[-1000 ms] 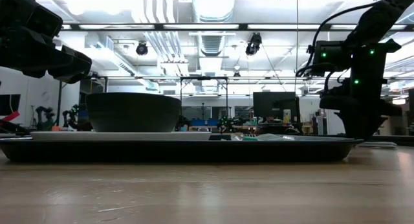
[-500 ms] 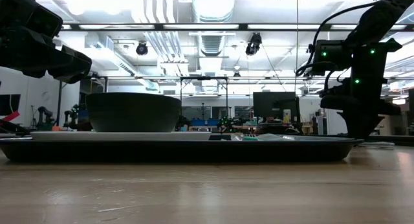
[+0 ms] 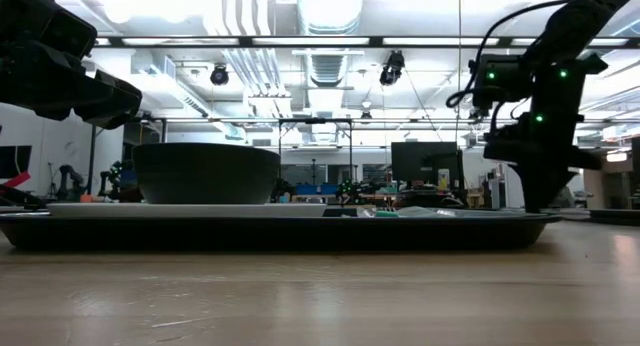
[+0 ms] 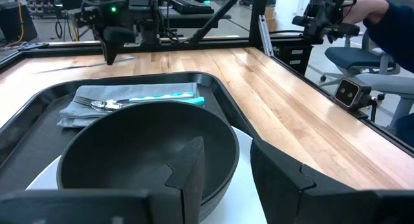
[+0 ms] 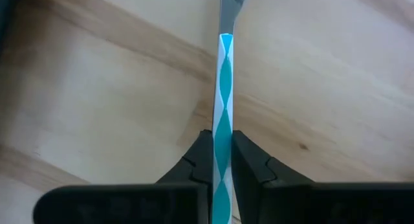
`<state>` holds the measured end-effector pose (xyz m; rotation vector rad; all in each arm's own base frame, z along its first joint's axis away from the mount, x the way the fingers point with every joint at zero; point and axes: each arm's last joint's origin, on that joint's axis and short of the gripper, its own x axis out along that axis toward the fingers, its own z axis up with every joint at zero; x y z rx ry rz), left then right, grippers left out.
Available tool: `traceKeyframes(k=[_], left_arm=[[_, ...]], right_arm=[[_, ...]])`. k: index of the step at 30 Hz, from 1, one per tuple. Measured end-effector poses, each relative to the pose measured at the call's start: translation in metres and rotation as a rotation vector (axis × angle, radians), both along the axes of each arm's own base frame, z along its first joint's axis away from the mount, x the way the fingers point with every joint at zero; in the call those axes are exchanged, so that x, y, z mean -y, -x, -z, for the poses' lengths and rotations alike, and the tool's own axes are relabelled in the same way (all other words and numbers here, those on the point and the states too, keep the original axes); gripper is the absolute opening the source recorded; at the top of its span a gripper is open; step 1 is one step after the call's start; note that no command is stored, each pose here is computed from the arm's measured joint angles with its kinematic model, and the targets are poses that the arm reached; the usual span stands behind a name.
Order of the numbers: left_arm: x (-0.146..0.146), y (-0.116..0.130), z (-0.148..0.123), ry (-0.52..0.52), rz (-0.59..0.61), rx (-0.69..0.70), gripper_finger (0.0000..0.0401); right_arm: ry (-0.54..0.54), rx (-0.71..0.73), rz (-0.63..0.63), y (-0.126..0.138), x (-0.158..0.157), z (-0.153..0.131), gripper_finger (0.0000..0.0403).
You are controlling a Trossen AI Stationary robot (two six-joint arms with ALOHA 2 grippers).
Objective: Set up tray
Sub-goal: Put the white and blue knife to the right of the white and blue fork on the gray napkin on the black serving tray
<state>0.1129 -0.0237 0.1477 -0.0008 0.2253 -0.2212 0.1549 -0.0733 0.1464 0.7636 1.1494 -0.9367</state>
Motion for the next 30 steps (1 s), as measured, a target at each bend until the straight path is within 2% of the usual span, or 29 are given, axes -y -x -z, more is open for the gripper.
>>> traceKeyframes(k=[9,20,30], left_arm=[[0.0,0.0,0.0,0.0,0.0,0.0,0.0109],[0.0,0.0,0.0,0.0,0.0,0.0,0.0109],[0.0,0.0,0.0,0.0,0.0,0.0,0.0109]], right_arm=[[0.004,0.028,0.005,-0.005,0.002,-0.007,0.0018],[-0.029,0.071,0.113,-0.007,0.001,-0.009,0.0018],[-0.042,0.149,0.174,-0.024,-0.018,-0.021,0.0018]])
